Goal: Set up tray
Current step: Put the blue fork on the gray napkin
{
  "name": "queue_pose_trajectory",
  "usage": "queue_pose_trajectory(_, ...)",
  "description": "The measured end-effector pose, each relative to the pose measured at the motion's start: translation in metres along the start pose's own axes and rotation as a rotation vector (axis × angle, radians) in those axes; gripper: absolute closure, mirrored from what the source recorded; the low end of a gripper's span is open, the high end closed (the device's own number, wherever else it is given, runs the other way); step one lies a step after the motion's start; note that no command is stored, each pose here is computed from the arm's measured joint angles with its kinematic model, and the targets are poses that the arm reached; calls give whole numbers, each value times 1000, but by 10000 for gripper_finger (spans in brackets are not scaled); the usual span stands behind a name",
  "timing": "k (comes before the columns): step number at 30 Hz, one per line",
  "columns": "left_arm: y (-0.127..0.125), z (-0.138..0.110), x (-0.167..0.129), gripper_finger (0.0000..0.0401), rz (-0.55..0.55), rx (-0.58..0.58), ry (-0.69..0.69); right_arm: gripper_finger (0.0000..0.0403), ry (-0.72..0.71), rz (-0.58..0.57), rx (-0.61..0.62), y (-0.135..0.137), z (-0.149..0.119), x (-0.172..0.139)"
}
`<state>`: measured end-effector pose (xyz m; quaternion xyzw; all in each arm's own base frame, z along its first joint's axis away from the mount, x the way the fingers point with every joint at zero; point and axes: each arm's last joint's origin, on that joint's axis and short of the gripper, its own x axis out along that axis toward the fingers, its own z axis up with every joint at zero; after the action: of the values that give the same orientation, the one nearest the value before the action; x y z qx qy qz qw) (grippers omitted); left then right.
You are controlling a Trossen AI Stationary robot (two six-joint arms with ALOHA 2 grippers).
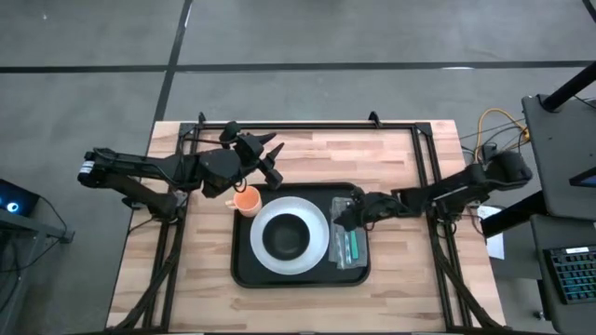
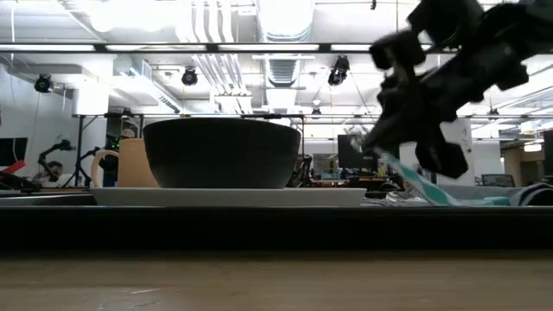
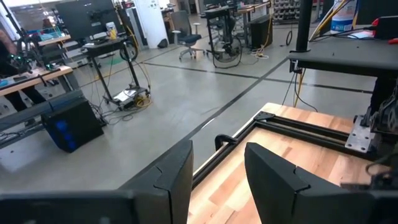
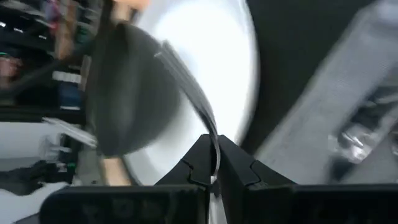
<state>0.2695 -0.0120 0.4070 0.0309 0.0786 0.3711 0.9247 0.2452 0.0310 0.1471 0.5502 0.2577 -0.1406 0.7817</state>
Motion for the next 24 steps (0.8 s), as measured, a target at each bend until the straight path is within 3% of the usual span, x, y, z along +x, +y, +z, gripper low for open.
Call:
queue_pose_trajectory(7, 0, 0, 0, 275, -1, 2, 1, 394, 21, 2, -5, -12, 1, 20)
queue_pose_trajectory(16, 0, 0, 0, 275, -19, 5, 4, 394, -38, -4, -57, -13, 20, 12)
queue_pose_trajectory(24, -2, 0, -1, 275, -86, 5, 7, 394, -20, -102, -35, -25, 21, 15)
